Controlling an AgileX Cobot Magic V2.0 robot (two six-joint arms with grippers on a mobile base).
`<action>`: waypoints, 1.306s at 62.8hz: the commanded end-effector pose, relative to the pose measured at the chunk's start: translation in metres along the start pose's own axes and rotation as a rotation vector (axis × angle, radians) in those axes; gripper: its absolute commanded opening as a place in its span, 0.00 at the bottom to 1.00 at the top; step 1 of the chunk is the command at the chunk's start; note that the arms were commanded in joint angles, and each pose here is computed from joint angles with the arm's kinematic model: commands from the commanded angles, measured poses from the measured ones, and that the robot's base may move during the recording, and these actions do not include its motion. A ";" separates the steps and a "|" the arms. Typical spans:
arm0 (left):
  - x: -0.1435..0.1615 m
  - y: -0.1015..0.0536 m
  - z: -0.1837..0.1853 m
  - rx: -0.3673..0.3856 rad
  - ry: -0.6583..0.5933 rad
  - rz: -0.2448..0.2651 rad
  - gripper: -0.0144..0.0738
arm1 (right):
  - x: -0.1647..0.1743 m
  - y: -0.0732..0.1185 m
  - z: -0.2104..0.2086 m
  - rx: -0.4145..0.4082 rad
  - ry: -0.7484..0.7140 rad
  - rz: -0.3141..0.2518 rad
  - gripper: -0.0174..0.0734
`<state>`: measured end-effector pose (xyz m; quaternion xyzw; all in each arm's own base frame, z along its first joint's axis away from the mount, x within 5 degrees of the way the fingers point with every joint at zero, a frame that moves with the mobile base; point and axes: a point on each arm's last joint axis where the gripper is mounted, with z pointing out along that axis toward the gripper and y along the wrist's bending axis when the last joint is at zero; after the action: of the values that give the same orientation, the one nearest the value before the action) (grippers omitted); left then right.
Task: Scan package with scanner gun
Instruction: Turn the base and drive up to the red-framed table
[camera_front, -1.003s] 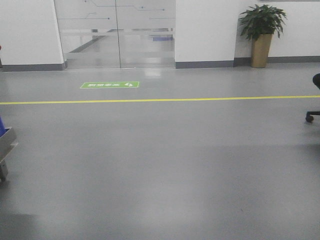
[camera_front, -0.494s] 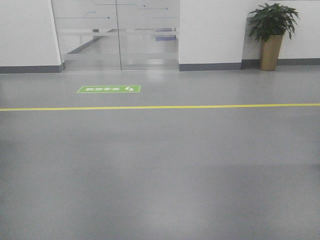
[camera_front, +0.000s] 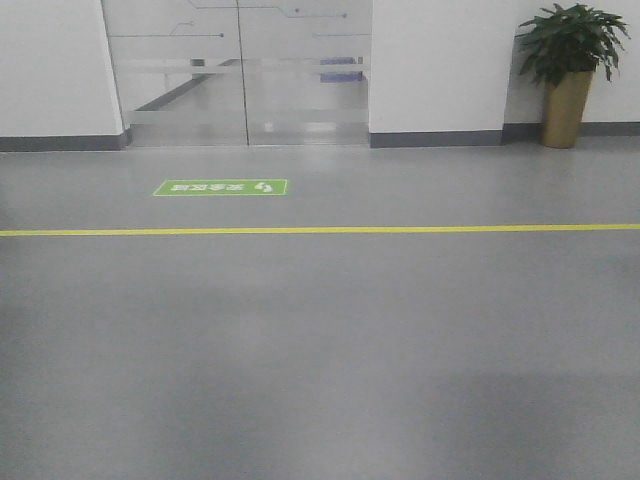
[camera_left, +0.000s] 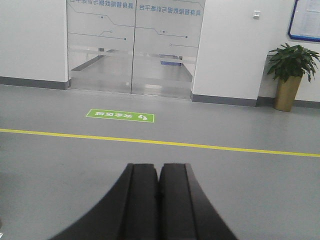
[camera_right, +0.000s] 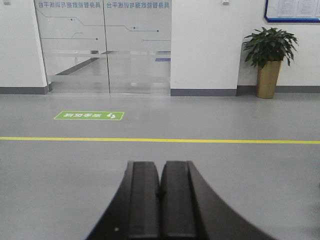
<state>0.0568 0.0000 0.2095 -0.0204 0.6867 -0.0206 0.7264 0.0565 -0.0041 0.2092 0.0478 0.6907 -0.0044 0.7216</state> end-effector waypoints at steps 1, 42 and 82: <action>-0.003 0.000 0.000 -0.002 -0.025 0.000 0.05 | -0.002 0.000 0.000 0.001 -0.022 -0.004 0.01; -0.003 0.000 0.000 -0.002 -0.025 0.000 0.05 | -0.002 0.000 0.000 0.001 -0.022 -0.004 0.01; -0.003 0.000 0.000 -0.002 -0.025 0.000 0.05 | -0.002 0.000 0.000 0.001 -0.022 -0.004 0.01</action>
<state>0.0568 0.0000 0.2095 -0.0204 0.6867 -0.0206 0.7264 0.0565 -0.0041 0.2092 0.0478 0.6907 -0.0044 0.7216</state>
